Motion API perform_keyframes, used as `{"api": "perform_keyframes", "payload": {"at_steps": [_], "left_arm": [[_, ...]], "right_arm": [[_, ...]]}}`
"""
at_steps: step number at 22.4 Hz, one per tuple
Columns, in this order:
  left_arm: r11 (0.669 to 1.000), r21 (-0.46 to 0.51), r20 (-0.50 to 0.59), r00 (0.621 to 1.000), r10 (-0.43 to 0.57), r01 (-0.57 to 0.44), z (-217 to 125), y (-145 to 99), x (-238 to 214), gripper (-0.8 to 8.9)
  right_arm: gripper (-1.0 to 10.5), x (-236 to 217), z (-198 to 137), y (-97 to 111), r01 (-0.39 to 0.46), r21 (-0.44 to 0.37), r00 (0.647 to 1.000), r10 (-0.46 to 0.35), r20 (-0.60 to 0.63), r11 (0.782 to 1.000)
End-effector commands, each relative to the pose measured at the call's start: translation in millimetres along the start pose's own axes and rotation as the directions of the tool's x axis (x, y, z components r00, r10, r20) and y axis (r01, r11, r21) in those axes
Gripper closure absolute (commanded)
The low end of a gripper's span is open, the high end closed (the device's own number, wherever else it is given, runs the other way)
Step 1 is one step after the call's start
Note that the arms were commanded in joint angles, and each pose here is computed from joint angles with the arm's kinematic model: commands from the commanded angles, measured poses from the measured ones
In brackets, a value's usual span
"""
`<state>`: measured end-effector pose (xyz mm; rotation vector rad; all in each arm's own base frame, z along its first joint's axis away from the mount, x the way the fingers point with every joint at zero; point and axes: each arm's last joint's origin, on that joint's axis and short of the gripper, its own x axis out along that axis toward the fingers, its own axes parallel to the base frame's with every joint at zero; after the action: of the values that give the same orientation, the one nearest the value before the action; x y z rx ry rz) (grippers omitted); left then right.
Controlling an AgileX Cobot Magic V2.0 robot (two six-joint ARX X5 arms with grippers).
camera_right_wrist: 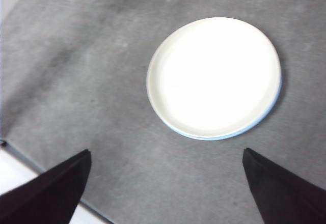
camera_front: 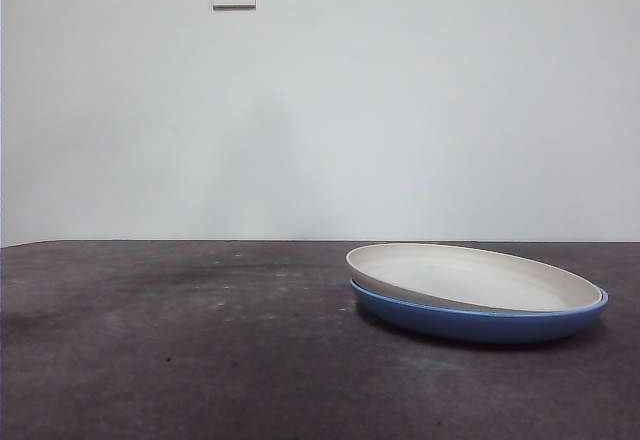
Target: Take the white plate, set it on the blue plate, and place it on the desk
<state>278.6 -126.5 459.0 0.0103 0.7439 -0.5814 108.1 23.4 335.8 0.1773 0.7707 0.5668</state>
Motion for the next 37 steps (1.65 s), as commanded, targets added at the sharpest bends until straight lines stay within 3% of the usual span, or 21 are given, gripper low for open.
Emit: {"api": "perform_keyframes", "payload": {"at_steps": [1,3,9,14,17,26,32,37], "left_arm": [[0.999,0.047,0.001,1.0,-0.001,0.001,-10,-2,-13,4.98],[0.999,0.041,-0.001,1.0,-0.008,0.008,-32,0,-21,4.98],[0.979,0.024,-0.054,0.978,-0.201,0.203,-117,0,-17,4.98],[0.9,0.064,-0.121,0.898,-0.422,0.432,-162,-4,-16,5.02],[0.872,0.07,-0.132,0.871,-0.473,0.484,-169,-4,-14,5.02],[0.871,0.072,-0.131,0.87,-0.475,0.486,-169,-5,-14,5.02],[0.871,0.072,-0.13,0.87,-0.475,0.486,-169,-5,-14,5.02],[0.871,0.071,-0.131,0.87,-0.476,0.487,-169,-5,-14,5.02]], "right_arm": [[4.7,-4,5,2,0.021,-0.007,1.0,-0.021,0.021,1.0],[4.7,-4,5,2,0.02,-0.007,1.0,-0.02,0.021,1.0],[4.7,-4,5,2,0.02,-0.006,1.0,-0.02,0.021,1.0],[4.7,-3,5,2,0.019,0.005,1.0,-0.02,0.02,1.0],[4.7,-3,4,2,0.019,0.027,1.0,-0.02,0.01,0.999],[4.7,-2,4,0,0.032,0.076,0.999,-0.032,-0.001,0.997],[4.7,17,14,-14,0.171,0.123,0.984,-0.163,-0.071,0.978],[4.7,49,29,-34,0.202,0.144,0.974,-0.183,-0.134,0.969]]}}
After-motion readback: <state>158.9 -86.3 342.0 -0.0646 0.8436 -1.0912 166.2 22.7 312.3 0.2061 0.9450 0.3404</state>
